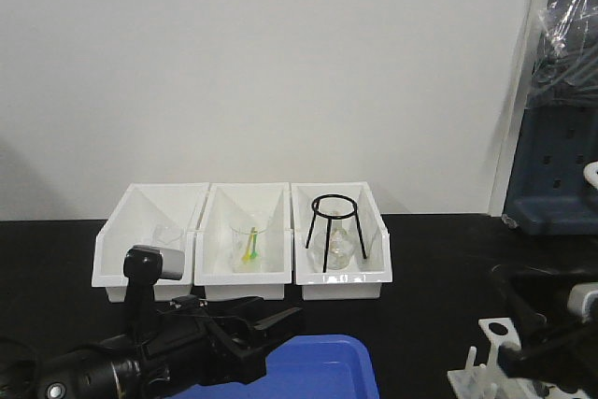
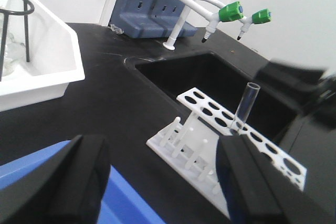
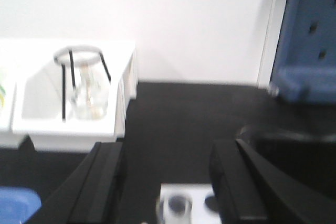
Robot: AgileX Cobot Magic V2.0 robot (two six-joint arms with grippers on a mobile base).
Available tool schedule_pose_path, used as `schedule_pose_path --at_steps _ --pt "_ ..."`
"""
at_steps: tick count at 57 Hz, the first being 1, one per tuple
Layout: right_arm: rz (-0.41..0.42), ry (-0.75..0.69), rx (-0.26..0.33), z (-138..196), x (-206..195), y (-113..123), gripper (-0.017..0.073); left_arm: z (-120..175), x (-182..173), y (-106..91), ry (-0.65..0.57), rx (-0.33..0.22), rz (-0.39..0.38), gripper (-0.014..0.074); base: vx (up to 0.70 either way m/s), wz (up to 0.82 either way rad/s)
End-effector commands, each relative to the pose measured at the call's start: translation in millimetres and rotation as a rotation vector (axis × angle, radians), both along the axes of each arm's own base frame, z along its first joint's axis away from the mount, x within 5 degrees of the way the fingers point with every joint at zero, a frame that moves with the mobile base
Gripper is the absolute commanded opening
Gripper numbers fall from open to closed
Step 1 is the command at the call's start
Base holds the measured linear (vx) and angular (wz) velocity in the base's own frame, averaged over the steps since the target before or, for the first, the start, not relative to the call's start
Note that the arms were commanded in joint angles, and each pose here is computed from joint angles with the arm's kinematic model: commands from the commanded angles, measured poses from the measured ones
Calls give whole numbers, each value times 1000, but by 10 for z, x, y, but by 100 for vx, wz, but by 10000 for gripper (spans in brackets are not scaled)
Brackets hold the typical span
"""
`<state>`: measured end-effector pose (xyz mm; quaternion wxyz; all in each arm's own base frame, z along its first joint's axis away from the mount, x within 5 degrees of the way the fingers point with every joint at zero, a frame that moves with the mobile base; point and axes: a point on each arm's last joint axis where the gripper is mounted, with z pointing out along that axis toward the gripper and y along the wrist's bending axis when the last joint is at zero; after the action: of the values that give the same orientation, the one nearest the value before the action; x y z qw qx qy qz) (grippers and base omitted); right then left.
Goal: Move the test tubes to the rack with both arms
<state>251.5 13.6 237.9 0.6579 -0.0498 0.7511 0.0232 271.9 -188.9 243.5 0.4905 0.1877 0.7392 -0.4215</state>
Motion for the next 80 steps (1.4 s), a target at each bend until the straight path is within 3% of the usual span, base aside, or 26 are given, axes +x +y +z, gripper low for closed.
schedule_pose_path --at_steps 1,9,17,28,36,50,80 --pt "-20 -102 -19 567 -146 -34 437 284 -8 8 -113 -65 7 541 0 0" --pt "-48 -110 -39 962 -440 -66 437 407 9 106 -228 12 107 487 0 0" --pt "-57 -146 -39 1096 -658 -78 437 736 -87 287 -403 84 235 426 0 0" --pt "-61 -152 -38 1133 -736 -83 435 1153 -352 519 -492 77 336 359 0 0" --pt "-61 -150 -39 1131 -734 -84 435 1315 -553 661 -513 145 364 253 0 0" --pt "-61 -150 -39 1131 -734 -84 435 1434 -713 766 -516 150 385 93 0 0" --pt "-61 -150 -39 1131 -734 -84 435 1435 -713 766 -517 150 385 64 0 0"
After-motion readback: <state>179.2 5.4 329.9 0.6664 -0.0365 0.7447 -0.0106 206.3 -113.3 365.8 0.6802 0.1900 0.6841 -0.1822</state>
